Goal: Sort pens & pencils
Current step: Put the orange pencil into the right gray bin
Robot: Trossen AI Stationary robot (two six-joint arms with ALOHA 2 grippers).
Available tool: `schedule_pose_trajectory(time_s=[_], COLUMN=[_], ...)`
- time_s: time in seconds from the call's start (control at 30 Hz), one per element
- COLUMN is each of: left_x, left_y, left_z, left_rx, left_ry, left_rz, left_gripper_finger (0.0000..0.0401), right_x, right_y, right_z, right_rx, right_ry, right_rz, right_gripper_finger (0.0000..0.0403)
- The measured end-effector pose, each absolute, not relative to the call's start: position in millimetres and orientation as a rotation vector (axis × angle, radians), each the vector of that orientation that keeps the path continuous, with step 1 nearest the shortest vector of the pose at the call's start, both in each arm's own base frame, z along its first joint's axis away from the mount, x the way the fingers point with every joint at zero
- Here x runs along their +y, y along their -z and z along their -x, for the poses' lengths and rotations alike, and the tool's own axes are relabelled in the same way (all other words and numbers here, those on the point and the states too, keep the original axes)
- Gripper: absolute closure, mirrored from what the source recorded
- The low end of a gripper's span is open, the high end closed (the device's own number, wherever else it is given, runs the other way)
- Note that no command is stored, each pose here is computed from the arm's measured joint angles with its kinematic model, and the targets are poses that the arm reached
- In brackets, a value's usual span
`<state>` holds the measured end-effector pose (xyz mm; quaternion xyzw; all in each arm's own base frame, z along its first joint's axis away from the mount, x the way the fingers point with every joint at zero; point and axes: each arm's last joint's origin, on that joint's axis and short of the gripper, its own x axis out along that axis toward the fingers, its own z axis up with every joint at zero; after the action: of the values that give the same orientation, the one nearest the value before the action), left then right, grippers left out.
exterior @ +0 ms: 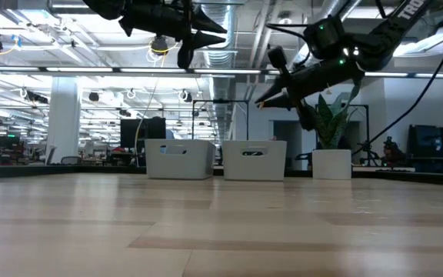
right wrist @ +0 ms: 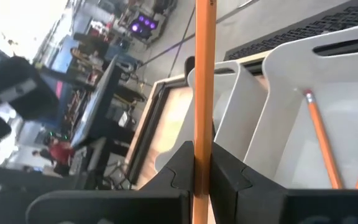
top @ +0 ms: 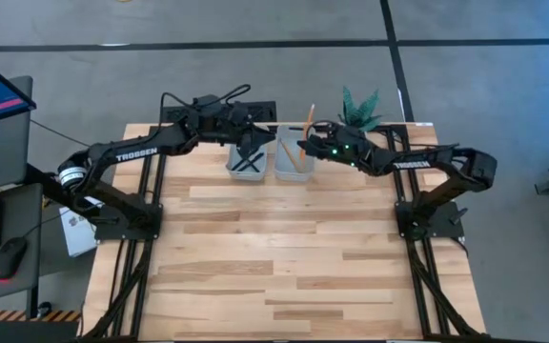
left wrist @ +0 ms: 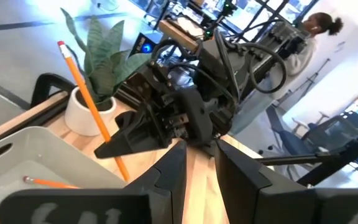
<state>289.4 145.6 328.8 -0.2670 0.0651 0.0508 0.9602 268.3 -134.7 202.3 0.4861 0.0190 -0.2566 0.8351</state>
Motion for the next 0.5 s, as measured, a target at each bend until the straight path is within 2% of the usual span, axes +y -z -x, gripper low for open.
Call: schedule_pose_trajectory(time_s=[0.3,0.5], left_x=[144.9,144.6], left_y=[-328.4,-328.3], left_z=[-289.7,-289.8], left_rx=[0.136,0.137], left_ry=[-0.105,-0.103], left_rz=[0.521,0.514], left_gripper_finger=[0.0328,0.0328], right_x=[-136.0,-141.5], right_y=[-198.1,-205.2], right_z=[-270.3,-281.7], right_rx=[0.031,0.027], right_ry=[0.578,0.568], right_rz=[-1.092,-1.039], right_gripper_finger=[0.0353,0.0353])
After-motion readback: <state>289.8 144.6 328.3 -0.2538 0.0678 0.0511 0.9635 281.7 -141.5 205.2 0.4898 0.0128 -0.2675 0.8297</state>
